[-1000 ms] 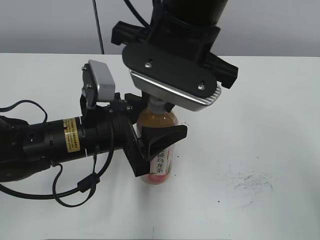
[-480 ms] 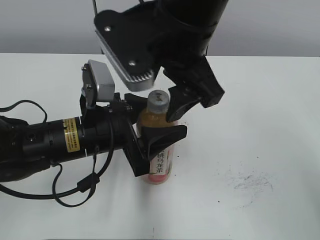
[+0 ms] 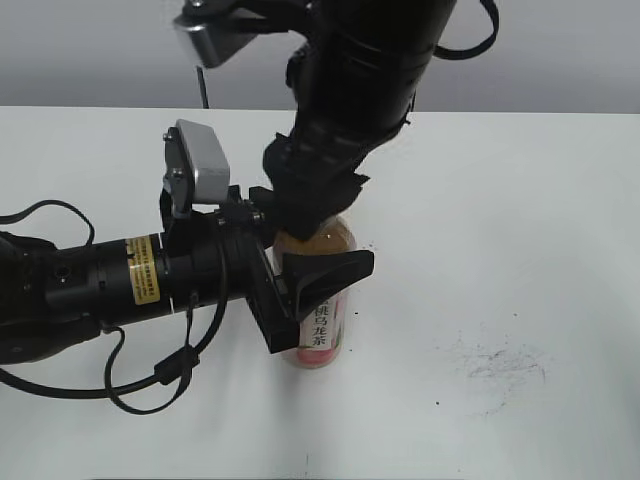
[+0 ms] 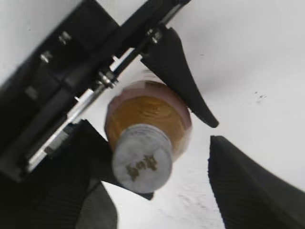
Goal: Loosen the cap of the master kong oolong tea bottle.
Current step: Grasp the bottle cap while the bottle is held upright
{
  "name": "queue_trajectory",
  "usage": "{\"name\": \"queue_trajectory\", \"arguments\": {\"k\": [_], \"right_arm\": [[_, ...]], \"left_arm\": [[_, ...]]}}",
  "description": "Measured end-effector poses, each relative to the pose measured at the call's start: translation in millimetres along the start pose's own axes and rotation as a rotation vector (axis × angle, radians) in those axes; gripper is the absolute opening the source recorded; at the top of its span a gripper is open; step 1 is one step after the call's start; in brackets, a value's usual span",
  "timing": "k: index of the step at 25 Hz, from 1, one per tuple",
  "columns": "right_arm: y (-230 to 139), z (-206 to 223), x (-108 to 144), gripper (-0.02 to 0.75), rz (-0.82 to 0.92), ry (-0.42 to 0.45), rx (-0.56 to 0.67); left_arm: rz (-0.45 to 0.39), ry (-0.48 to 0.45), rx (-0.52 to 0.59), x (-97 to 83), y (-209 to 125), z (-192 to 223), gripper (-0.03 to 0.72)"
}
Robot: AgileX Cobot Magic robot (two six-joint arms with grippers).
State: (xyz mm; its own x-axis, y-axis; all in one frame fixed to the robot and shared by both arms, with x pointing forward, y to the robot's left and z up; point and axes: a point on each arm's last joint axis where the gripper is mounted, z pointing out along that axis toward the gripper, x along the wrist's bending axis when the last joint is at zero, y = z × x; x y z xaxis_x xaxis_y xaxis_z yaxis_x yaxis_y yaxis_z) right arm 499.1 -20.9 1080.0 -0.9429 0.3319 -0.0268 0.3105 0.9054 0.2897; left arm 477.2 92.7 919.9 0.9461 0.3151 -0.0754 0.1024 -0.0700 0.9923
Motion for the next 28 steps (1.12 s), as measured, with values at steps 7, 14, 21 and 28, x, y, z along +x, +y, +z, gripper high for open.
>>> {"name": "queue_trajectory", "arguments": {"k": [7,14,21,28], "right_arm": [[1.8,-0.1,3.5,0.533,0.357,0.042,-0.013],[0.7,0.0,1.3,0.444,0.472,0.016,-0.004],[0.6,0.0,1.2,0.362,0.461,0.015,-0.004],[1.2,2.7,0.4,0.274,0.361,0.013,0.001]], "left_arm": [[0.000,0.000,0.000,0.0,0.0,0.0,0.448],[0.000,0.000,0.000,0.0,0.0,0.0,0.448],[0.000,0.000,0.000,0.0,0.0,0.0,0.448],[-0.001,0.003,0.001,0.3,-0.1,0.0,0.448]]}}
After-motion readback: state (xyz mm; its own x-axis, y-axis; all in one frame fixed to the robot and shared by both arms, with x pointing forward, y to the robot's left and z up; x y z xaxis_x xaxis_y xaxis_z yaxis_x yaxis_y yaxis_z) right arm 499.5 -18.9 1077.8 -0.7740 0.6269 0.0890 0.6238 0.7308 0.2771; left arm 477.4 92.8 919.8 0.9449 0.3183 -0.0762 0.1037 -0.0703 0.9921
